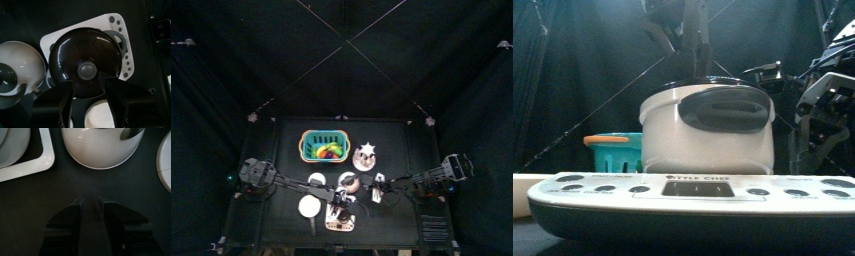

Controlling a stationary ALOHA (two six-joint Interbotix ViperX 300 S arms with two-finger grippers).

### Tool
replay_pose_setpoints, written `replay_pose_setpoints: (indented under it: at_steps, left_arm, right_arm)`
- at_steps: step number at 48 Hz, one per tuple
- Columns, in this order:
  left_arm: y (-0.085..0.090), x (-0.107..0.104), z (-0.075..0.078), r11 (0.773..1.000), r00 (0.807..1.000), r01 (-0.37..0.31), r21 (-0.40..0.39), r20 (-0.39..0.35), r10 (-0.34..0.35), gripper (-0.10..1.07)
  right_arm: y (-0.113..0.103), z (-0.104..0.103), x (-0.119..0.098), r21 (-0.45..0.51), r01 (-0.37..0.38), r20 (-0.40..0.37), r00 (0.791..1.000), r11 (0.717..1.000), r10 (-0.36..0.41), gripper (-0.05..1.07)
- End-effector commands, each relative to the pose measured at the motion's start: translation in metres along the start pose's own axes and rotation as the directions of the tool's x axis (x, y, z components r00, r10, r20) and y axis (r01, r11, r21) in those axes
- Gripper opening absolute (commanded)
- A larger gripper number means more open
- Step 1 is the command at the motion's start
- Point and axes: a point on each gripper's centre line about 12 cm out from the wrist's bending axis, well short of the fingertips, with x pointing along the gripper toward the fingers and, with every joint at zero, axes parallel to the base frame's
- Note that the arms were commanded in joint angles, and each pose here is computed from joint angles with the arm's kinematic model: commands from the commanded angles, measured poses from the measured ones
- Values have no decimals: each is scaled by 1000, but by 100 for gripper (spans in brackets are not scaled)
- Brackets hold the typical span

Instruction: Place pot lid on pot

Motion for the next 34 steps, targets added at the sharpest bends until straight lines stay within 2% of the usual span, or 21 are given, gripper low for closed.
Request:
replay_pose_setpoints:
  at_steps: [1,11,22,34]
  left_arm:
    - [3,-11,5,1000,1000,-6,-7,30,6,84]
    - [7,-21,6,1000,998,-20,-7,55,21,93]
    - [11,-24,8,999,997,-40,-3,72,40,94]
    - [17,-40,10,997,980,-82,-5,180,82,94]
  right_arm:
    - [1,6,-4,6,-12,26,1000,1000,12,71]
    - [1,6,-4,6,-12,26,1000,1000,12,71]
    - [1,6,-4,6,-12,26,1000,1000,12,71]
    - [3,5,-4,4,-15,25,1000,1000,15,71]
